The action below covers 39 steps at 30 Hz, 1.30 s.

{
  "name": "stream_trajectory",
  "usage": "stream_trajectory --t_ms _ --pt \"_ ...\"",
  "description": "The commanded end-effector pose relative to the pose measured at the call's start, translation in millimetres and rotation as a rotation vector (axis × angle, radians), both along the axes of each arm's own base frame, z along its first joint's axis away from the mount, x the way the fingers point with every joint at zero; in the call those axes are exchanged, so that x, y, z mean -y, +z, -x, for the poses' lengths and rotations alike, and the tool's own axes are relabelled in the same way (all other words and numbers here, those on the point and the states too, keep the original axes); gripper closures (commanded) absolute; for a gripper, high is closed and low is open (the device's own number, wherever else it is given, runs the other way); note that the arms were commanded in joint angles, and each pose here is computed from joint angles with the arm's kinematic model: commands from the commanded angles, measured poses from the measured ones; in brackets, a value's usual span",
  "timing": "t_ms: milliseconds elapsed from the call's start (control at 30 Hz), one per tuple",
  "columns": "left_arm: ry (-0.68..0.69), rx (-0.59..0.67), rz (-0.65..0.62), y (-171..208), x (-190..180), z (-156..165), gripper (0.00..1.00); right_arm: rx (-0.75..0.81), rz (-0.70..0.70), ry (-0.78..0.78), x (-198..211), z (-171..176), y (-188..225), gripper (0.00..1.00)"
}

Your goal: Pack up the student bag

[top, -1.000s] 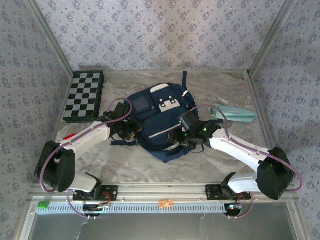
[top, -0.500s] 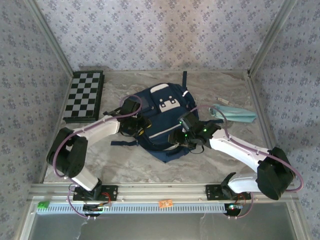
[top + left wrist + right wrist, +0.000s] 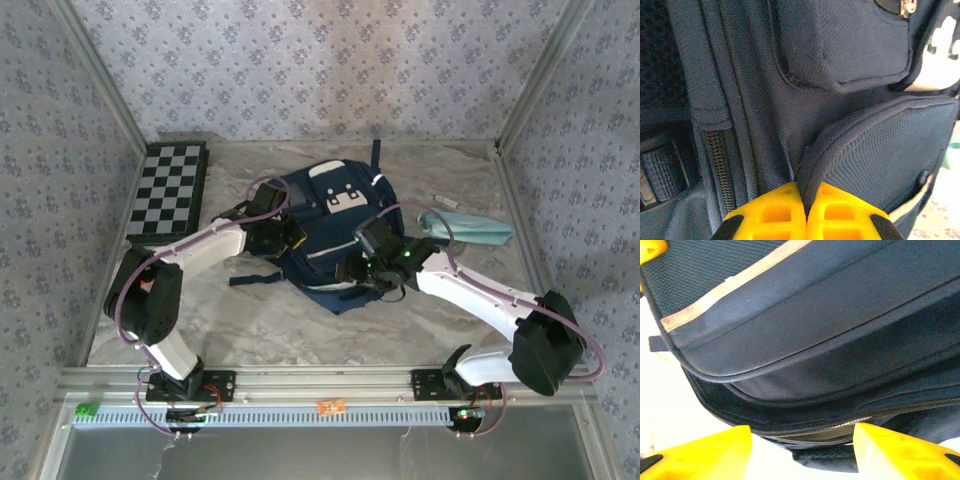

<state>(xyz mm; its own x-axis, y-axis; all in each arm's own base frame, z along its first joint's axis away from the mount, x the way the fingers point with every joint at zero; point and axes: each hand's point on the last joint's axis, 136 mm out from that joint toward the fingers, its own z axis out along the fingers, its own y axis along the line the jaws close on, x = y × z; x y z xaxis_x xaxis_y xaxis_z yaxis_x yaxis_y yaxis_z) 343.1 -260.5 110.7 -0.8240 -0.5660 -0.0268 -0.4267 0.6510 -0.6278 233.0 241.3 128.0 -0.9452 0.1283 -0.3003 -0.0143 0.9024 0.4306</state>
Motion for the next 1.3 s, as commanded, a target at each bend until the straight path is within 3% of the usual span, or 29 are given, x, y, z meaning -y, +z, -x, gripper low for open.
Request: stream_trajectory --t_ms 0,233,367,600,767,1033,1133,1267 --pt "0.114 0.106 0.068 54.1 -3.4 -31.5 1.0 -0.006 0.065 0.0 -0.6 5.8 0.5 0.43" --pt "0.187 0.12 0.052 75.0 -24.5 -42.6 1.0 -0.019 -0.056 0.088 -54.2 28.4 -16.8 0.44" --pt "0.222 0.111 0.054 79.7 -33.9 -43.5 1.0 -0.052 -0.002 0.112 -57.5 30.2 -45.4 0.47" --pt "0.293 0.078 0.041 78.5 -51.1 -22.6 1.0 0.071 0.117 0.13 -28.9 -32.2 -40.5 0.49" --pt "0.309 0.046 0.092 72.8 -37.1 -23.4 1.0 0.155 0.153 0.119 2.5 -73.1 -19.7 0.47" --pt "0.406 0.047 0.142 87.3 -26.9 -48.1 1.0 0.142 0.289 0.067 8.7 -8.4 -6.5 0.45" --pt "0.417 0.035 0.138 88.4 -24.9 -49.9 1.0 0.136 0.261 0.072 -16.1 4.6 -12.7 0.47" --pt "0.425 0.003 0.175 84.7 -18.1 -47.9 1.0 0.2 0.22 0.168 -80.6 -1.1 -10.9 0.51"
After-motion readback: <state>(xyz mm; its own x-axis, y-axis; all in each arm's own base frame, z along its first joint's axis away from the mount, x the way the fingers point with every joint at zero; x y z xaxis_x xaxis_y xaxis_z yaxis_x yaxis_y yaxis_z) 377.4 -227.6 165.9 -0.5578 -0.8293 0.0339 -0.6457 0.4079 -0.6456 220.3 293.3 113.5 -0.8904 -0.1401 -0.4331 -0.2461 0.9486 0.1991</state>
